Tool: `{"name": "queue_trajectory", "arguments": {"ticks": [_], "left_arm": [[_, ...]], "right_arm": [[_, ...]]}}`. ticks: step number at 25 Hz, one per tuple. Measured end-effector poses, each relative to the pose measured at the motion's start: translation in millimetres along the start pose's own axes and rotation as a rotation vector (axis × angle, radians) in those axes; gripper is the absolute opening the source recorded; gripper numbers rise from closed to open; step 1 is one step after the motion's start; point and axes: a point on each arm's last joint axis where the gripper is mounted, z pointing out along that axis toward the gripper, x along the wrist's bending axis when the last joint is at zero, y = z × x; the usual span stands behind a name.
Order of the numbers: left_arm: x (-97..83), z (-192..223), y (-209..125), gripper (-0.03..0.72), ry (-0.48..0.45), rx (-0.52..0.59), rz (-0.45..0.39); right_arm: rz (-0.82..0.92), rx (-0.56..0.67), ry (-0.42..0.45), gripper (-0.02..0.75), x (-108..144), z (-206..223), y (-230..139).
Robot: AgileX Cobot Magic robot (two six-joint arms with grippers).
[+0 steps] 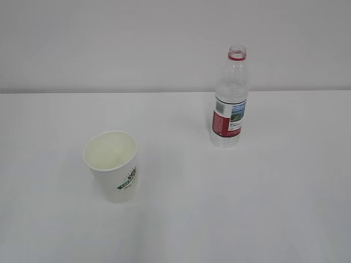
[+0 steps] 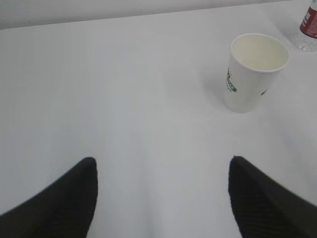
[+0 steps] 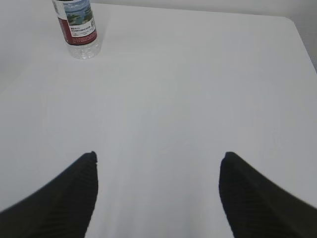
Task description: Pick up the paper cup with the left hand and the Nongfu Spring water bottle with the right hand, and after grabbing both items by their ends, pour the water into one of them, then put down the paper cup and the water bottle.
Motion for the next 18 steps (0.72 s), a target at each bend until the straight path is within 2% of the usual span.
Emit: {"name": "queue_trajectory", "arguments": {"ticks": [18], "left_arm": [[0.0,0.0,0.0,0.581,0.000,0.000,0.000]], "right_arm": [[0.000,0.000,0.000,0.573,0.0,0.0,0.0]]}}
